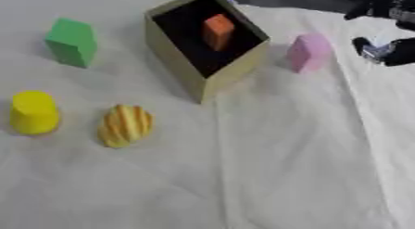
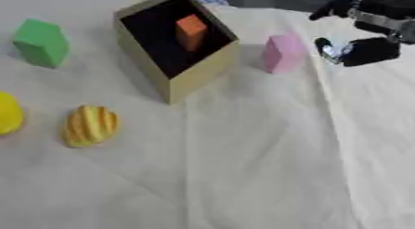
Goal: Pick up objects on the table and place them in the box.
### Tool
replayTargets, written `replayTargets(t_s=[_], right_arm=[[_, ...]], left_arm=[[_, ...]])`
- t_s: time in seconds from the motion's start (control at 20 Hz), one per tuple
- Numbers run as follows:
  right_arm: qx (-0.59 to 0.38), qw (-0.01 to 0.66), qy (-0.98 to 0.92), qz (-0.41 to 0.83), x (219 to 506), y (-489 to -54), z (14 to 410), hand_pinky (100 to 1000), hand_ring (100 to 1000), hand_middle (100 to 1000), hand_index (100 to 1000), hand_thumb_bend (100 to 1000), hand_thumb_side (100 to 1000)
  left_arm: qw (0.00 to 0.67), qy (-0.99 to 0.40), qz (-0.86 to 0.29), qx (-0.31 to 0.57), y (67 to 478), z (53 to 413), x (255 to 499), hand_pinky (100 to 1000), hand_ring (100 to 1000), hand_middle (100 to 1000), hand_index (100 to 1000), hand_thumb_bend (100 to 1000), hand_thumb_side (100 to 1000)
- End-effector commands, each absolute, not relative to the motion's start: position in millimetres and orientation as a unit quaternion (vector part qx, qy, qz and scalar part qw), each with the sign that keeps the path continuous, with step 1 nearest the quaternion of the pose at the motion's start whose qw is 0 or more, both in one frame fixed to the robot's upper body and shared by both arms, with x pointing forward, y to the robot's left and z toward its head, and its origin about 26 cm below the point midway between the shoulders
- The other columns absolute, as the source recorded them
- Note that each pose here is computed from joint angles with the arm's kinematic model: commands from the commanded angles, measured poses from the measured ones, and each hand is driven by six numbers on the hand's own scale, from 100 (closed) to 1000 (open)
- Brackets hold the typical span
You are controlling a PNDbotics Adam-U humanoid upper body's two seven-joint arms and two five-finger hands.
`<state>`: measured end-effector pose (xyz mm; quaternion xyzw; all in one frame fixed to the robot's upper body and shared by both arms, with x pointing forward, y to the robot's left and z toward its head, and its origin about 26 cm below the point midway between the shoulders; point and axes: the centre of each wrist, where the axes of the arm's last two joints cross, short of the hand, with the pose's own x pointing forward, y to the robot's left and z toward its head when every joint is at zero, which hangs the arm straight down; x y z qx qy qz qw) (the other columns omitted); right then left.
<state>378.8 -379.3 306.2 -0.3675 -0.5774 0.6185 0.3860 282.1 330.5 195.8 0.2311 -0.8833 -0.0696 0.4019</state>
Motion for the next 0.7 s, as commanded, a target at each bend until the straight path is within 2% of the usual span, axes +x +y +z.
replayTargets(t_s=[0.05, 0.25, 0.45, 0.7], right_arm=[[-0.377, 0.387, -0.560, 0.628, 385, -386, 317, 950, 994, 919, 952, 269, 308], [-0.375, 0.392, -0.555, 0.630, 394, -388, 322, 951, 989, 904, 935, 376, 100], [-0.380, 0.394, -0.550, 0.631, 399, -390, 325, 951, 985, 900, 932, 430, 100], [-0.393, 0.400, -0.554, 0.616, 403, -395, 328, 952, 985, 901, 938, 404, 100]], left_arm=[[0.387, -0.889, -0.079, 0.233, 330, 205, 280, 796, 862, 797, 869, 579, 802], [0.388, -0.888, -0.078, 0.233, 330, 205, 280, 796, 862, 797, 869, 575, 803], [0.388, -0.888, -0.076, 0.234, 331, 205, 280, 796, 863, 797, 869, 574, 803], [0.387, -0.888, -0.076, 0.234, 331, 205, 281, 796, 864, 798, 868, 572, 805]])
